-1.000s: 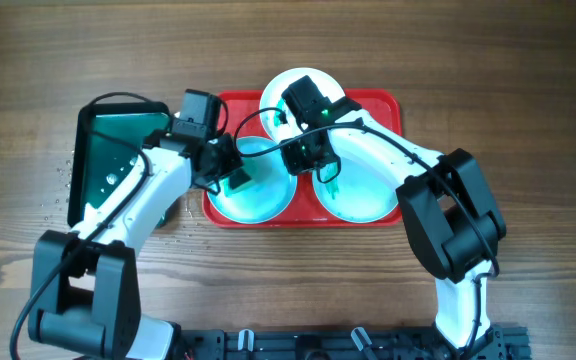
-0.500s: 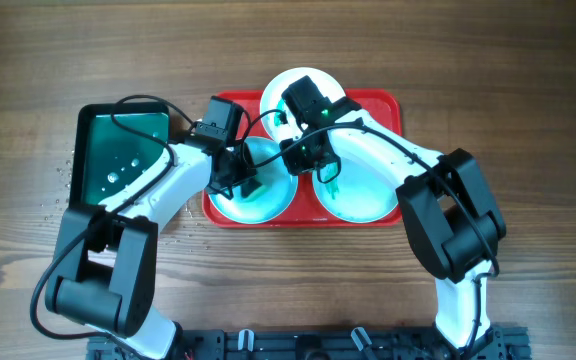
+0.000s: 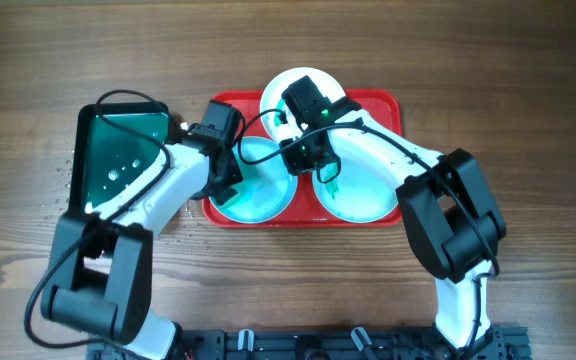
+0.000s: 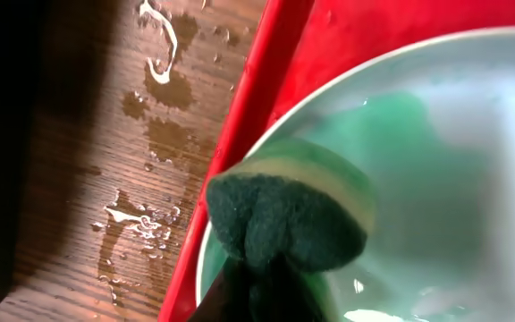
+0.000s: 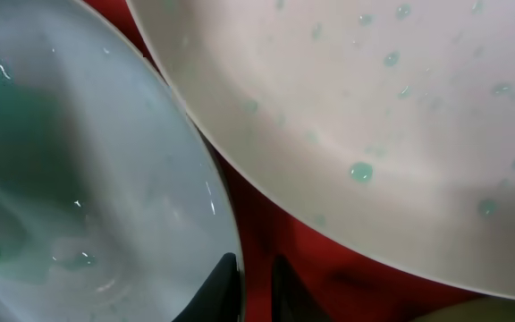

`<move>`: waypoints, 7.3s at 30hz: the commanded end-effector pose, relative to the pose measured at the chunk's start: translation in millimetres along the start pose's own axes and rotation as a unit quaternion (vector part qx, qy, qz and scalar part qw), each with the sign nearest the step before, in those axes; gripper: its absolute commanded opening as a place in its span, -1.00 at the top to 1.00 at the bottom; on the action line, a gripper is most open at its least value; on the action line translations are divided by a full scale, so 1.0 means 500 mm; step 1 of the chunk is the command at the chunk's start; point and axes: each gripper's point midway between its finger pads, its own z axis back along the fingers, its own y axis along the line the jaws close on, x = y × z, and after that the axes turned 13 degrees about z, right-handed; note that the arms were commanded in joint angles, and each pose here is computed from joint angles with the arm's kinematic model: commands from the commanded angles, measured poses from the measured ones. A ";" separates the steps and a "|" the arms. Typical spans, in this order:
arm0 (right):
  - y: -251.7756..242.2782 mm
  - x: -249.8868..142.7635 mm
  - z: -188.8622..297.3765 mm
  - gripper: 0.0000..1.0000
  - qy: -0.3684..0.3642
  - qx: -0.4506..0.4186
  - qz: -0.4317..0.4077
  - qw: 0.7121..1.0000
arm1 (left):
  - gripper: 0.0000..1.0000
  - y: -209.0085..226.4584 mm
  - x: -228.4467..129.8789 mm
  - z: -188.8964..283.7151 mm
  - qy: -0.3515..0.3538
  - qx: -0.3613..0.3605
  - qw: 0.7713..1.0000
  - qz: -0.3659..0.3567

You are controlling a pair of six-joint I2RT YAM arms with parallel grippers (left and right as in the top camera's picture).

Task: Clean dirty plates on tray and stack at the side
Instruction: 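Hold the left plate with the right gripper while scrubbing it with the sponge, then lift the sponge off the plate back toward the dark tray, then lift the scrubbed plate with the right gripper and carry it right, then set the plate down on the table right of the red tray, then move the right gripper back to grasp the top white plate's rim, then scrub the held plate with the sponge in the left gripper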

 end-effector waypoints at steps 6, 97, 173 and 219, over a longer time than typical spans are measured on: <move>-0.013 -0.007 -0.013 0.72 0.008 -0.015 0.005 1.000 | 0.92 -0.111 -0.031 0.021 0.070 -0.143 0.987 0.002; 0.101 0.128 0.474 0.91 -0.095 -0.508 0.282 0.809 | 0.92 0.168 0.036 0.334 -0.117 -0.115 0.976 0.143; -0.329 0.090 0.052 0.32 -0.132 -0.167 -0.164 0.963 | 0.92 0.133 0.044 0.275 -0.077 -0.099 0.983 0.136; -0.065 0.051 -0.032 0.91 -0.046 -0.025 -0.100 0.994 | 0.92 -0.159 0.032 -0.010 0.034 -0.192 0.980 0.035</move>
